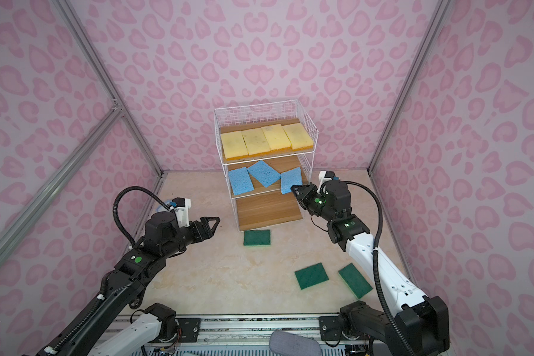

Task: Arrange cleaning sponges on a shelf
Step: Pick up the cleaning sponge from the shelf, then rotate the cleaning sponge on the shelf.

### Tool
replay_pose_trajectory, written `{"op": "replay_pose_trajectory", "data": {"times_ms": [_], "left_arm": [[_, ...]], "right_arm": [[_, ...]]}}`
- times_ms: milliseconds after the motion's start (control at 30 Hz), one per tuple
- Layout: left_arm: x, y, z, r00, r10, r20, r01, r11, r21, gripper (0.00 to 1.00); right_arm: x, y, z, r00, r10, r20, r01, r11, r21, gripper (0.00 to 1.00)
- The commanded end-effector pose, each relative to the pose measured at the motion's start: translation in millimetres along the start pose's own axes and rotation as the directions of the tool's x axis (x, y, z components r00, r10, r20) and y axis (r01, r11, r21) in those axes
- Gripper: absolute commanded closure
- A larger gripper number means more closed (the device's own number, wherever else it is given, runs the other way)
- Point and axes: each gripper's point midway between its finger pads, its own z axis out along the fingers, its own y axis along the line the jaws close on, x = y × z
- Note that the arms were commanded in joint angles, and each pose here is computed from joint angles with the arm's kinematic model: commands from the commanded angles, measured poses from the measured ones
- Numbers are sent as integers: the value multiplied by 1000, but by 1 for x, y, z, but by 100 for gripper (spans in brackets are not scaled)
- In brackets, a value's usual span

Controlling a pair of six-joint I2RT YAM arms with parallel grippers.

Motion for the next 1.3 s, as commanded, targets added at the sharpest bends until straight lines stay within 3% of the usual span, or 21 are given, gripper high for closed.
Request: {"op": "replay_pose_trajectory", "data": {"times_ms": [0, 200, 767, 1267], "left_arm": [[-4, -1, 2, 1000, -3, 13, 3, 1000, 1, 13], [-5, -1, 8, 1000, -6, 8, 6, 1000, -2, 13], [-9, 0, 23, 1000, 2, -6, -2, 1000, -18, 13], [-7, 0, 13, 1000, 5, 3, -5, 1000, -14, 13]], "right_arm": [[-8, -8, -4, 999, -31, 29, 30, 999, 38, 85], [-25, -15, -13, 996, -51, 67, 46, 996, 77, 85], [-37, -17, 37, 999, -30, -10, 31, 998, 53, 85], [1, -6, 43, 987, -88, -137, 94, 995, 36, 87]]}}
